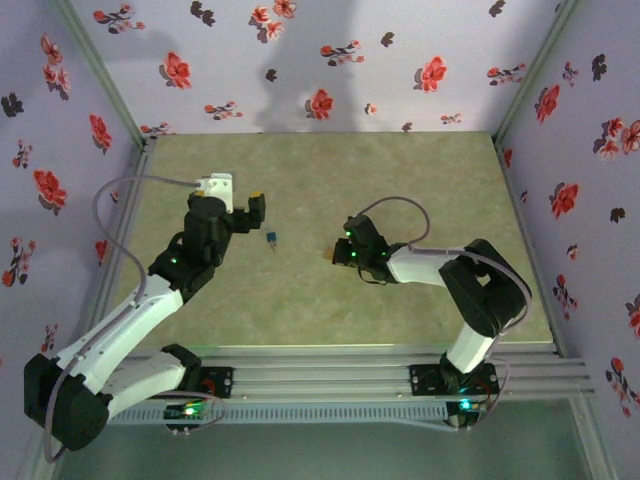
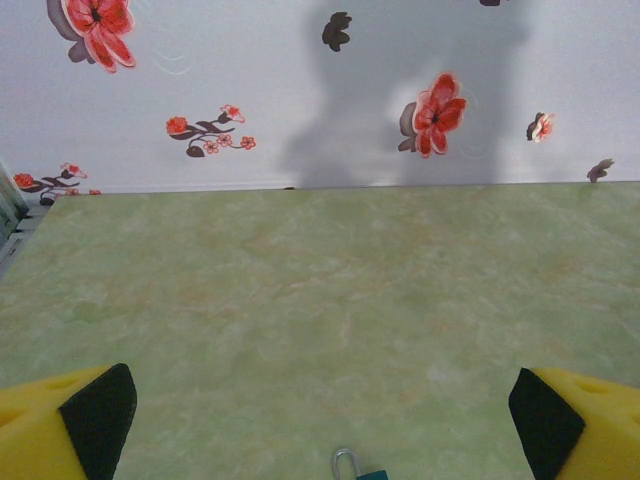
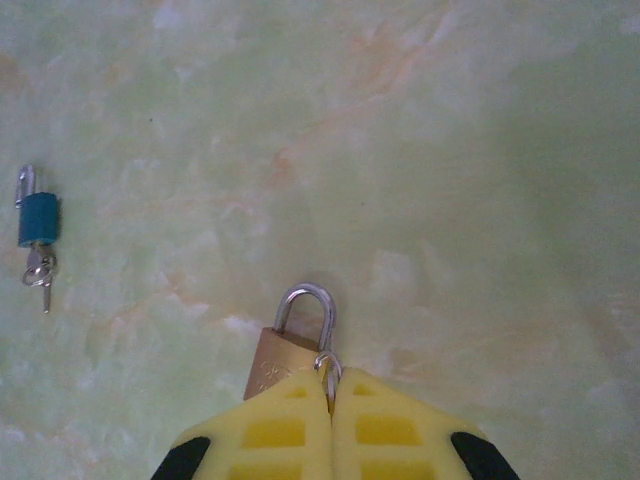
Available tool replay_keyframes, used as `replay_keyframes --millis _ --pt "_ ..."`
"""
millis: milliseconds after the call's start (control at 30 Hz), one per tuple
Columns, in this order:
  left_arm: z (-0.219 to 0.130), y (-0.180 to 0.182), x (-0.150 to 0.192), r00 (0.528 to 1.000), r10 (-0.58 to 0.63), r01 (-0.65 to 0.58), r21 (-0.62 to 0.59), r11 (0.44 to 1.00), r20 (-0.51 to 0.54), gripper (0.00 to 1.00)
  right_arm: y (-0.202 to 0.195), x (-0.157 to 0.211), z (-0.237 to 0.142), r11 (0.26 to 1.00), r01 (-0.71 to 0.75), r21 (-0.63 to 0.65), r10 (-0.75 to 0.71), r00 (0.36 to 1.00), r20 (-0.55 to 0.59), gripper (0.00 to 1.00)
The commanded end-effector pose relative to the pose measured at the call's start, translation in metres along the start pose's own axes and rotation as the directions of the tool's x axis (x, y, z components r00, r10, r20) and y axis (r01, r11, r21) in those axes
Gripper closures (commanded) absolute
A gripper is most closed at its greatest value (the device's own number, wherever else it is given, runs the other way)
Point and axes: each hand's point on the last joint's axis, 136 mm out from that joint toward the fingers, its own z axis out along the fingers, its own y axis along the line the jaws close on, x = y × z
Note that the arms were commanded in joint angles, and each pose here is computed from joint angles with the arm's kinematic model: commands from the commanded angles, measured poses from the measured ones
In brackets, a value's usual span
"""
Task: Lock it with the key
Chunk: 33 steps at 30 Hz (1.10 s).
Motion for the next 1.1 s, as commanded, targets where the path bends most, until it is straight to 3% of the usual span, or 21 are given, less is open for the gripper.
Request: replay_keyframes --millis 0,733,1067 --pt "-0.003 0.006 -0.009 0.999 -0.011 0.012 -0.021 1.000 0.037 0.00 0.001 -0.008 0.003 1.000 -0.024 0.017 0.023 0.999 0.025 1.00" --pt "-0.003 0.004 -0.007 1.000 -0.012 0.012 -0.013 1.000 0.027 0.00 -0.016 -0.003 0.014 0.994 -0.091 0.055 0.091 0.996 -0.014 1.00" --pt "-0.002 0.003 -0.007 1.000 -0.010 0.010 -0.010 1.000 0.025 0.00 -0.022 -0.003 0.013 0.992 -0.108 0.058 0.109 0.994 -0.020 0.89"
